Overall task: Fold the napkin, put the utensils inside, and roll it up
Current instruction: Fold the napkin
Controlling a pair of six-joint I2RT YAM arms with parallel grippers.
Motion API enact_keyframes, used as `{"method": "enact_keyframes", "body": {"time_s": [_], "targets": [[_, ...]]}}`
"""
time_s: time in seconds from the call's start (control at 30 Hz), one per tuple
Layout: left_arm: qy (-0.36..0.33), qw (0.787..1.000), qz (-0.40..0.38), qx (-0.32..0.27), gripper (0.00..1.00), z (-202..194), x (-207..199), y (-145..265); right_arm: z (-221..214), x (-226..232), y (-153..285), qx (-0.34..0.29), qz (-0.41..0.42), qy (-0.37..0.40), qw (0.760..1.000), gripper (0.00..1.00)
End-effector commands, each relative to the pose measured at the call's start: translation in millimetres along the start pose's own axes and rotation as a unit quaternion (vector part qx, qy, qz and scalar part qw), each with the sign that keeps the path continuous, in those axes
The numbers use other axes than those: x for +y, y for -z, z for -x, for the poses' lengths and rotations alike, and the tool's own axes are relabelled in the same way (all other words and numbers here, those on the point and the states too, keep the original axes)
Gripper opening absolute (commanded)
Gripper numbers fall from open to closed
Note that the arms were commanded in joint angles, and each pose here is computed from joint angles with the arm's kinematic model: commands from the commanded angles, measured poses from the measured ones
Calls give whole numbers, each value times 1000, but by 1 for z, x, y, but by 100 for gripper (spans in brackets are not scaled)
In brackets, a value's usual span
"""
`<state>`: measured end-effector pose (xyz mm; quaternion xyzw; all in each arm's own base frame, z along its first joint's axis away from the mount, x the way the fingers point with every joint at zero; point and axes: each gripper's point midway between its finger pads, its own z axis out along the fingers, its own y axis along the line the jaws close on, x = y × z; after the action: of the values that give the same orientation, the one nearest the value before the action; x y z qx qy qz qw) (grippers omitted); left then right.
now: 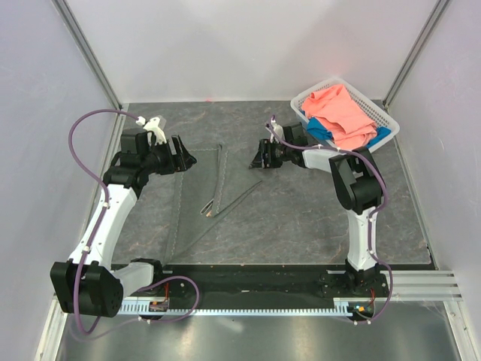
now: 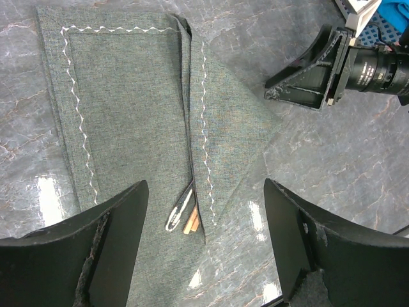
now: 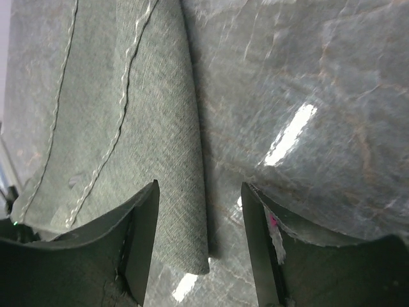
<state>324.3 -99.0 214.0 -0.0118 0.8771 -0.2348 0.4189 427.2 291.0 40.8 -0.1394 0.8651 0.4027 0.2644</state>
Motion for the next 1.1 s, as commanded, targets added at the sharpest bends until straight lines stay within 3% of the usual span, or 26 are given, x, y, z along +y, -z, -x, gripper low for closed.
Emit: {"method": "enact_keyframes", "body": {"time_s": [0.0,0.33,0.53,0.63,0.73,1.07], "targets": [[-14,1000,-15,-20,80,11,-9,6,-5,8,-3,24,44,-3,999,60],[-14,1000,-16,-21,80,11,-10,6,-24,13,-12,46,91,-45,994,48],[-13,1000,-16,-20,80,10,-9,6,-30,11,-17,55,94,-70,992,35],[-14,1000,-17,-22,80,11,-10,6,-29,11,-17,55,96,-74,991,25],[-13,1000,-17,-21,80,11,-10,6,-30,11,-16,52,90,-83,991,0],[-8,1000,-23,-12,80,7,-12,3,-14,-31,45,-63,-41,-116,990,0]]}}
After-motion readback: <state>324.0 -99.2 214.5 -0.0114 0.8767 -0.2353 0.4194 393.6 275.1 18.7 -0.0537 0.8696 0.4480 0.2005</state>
